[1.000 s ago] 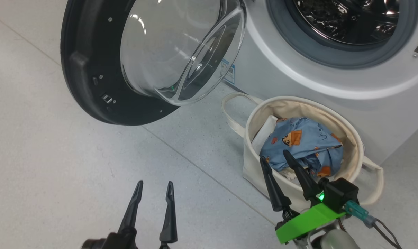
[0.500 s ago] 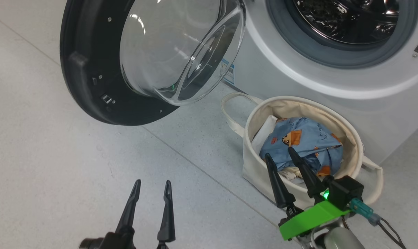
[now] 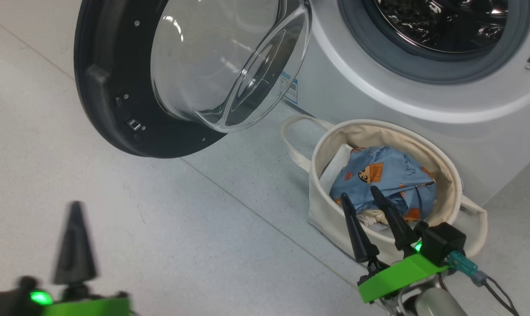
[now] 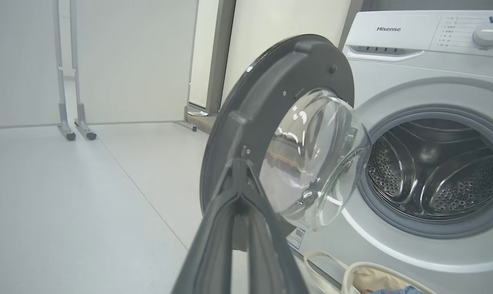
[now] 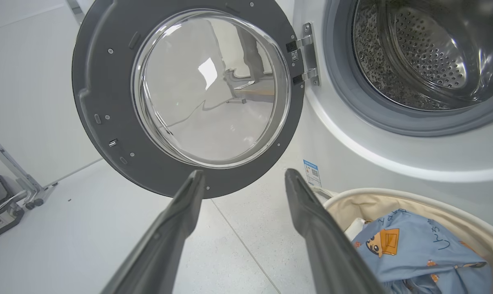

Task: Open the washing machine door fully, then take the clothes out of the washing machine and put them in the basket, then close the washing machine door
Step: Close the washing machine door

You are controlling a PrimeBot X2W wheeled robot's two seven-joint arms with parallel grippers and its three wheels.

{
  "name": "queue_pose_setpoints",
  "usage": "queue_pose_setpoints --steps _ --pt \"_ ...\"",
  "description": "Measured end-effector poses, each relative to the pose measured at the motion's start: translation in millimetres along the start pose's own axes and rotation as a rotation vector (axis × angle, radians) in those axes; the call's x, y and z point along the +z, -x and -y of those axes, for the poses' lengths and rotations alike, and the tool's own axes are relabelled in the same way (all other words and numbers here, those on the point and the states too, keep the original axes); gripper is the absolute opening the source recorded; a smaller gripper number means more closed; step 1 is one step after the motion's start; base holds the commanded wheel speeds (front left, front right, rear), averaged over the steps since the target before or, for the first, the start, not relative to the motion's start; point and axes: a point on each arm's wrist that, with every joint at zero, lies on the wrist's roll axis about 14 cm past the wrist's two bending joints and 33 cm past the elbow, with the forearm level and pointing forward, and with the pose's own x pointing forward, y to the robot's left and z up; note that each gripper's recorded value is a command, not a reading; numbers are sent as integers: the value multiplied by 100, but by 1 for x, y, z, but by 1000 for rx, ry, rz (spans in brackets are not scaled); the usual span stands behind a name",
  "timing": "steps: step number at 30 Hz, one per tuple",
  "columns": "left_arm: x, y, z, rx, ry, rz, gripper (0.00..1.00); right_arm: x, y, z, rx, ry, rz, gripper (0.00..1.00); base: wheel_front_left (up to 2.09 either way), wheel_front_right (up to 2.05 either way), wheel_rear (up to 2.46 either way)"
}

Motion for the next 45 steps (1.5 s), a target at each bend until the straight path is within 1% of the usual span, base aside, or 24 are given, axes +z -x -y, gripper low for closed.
queue_pose_setpoints --steps 5,6,8,12,15,17,18,21,23,26,31,36,41,45 --pt "35 -9 -62 28 -54 80 0 11 1 11 -34 8 34 100 0 0 0" --pt "43 -11 -76 43 -45 94 0 15 2 14 -42 5 44 100 0 0 0" --pt "57 -21 -99 69 20 109 0 17 3 19 -57 2 56 100 0 0 0" --pt "87 -60 -107 23 219 124 0 9 7 32 -83 -1 40 100 0 0 0" --pt "100 -87 -121 31 296 108 0 5 8 46 -115 2 36 100 0 0 0" --pt "97 -101 -130 51 325 78 0 6 9 58 -140 4 43 100 0 0 0" --pt "93 -108 -133 60 360 61 0 7 9 63 -151 9 47 100 0 0 0" --pt "77 -130 -130 62 441 0 0 8 11 78 -184 23 54 100 0 0 0" --pt "69 -145 -123 50 473 -38 0 7 15 88 -208 31 53 100 0 0 0" --pt "53 -165 -114 41 551 -89 0 6 20 102 -240 46 49 100 0 0 0" --pt "14 -182 -117 92 552 -207 0 16 30 125 -305 62 75 100 0 0 0" --pt "-4 -196 -109 96 543 -247 0 13 40 135 -340 67 62 100 0 0 0" --pt "-25 -206 -94 85 585 -300 0 15 51 146 -382 77 61 100 0 0 0" --pt "-34 -208 -89 85 627 -332 0 14 51 145 -376 97 53 100 0 0 0"
